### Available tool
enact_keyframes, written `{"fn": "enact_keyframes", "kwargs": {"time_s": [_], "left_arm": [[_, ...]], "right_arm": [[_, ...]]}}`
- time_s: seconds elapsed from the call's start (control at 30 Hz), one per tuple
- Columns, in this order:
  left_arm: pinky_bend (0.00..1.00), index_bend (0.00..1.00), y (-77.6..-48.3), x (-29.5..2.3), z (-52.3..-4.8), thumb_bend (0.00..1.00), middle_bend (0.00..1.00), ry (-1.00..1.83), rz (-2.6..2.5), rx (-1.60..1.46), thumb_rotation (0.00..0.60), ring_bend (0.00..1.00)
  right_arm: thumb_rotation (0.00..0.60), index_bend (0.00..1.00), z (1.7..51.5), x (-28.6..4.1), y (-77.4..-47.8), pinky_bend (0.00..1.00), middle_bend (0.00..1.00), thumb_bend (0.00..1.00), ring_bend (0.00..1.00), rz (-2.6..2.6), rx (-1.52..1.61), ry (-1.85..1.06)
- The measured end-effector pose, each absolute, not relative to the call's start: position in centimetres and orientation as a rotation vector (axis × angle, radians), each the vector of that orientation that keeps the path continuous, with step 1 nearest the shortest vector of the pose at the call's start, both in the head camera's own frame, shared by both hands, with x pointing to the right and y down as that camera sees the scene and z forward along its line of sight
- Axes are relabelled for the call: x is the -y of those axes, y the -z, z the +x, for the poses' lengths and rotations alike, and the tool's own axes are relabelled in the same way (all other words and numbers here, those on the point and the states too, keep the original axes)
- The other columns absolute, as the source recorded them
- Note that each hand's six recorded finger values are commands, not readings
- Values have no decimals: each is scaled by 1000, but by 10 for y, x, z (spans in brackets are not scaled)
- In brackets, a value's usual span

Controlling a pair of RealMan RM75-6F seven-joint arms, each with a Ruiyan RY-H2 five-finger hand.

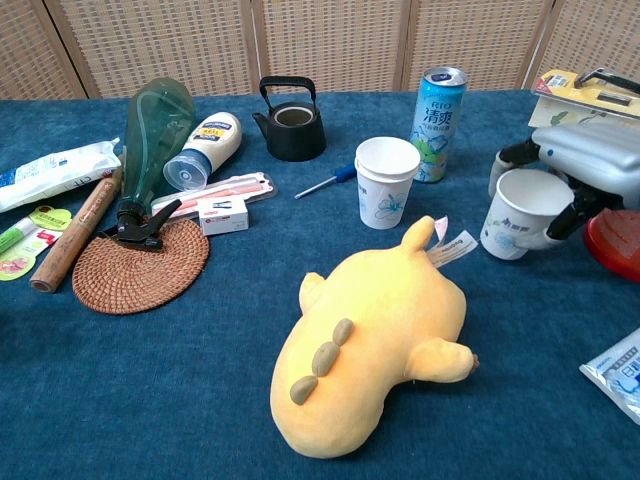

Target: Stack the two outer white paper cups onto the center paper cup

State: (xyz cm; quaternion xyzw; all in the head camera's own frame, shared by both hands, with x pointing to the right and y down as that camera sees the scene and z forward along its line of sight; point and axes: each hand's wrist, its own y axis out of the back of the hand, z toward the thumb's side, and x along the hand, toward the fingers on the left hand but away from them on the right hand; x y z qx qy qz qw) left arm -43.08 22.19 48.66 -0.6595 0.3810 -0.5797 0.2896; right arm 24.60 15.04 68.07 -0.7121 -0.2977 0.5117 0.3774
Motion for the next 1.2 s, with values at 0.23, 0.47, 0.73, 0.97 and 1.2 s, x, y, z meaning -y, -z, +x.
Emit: {"fn": "enact_keyframes", "kwargs": {"time_s": [0.23,0.47,0.73,0.97,1.2], "left_arm": [[276,34,-486,-222,-431,250,0,1543,-1765,-1023,600,0],[276,35,-485,-222,-430,250,0,1540,-1773,-1025,600,0],[277,34,-485,-223,-430,249,0,1541,-1775,-1019,600,0],[276,35,-488,-223,-431,249,0,1556,-1782,-1013,600,0],[275,34,-489,-222,-432,250,0,1560,-1782,-1007,600,0]], "right_arm": [[600,417,232,-137,-651,452,448,203,227,-1791,760,-1233],[600,420,208,-109,-609,452,450,209,226,-1720,746,-1140],[600,419,180,-83,-589,452,450,198,226,-1688,722,-1104],[600,420,146,-83,-597,452,450,186,226,-1763,695,-1094],[600,420,116,-77,-605,452,450,191,226,-1775,659,-1068]]}}
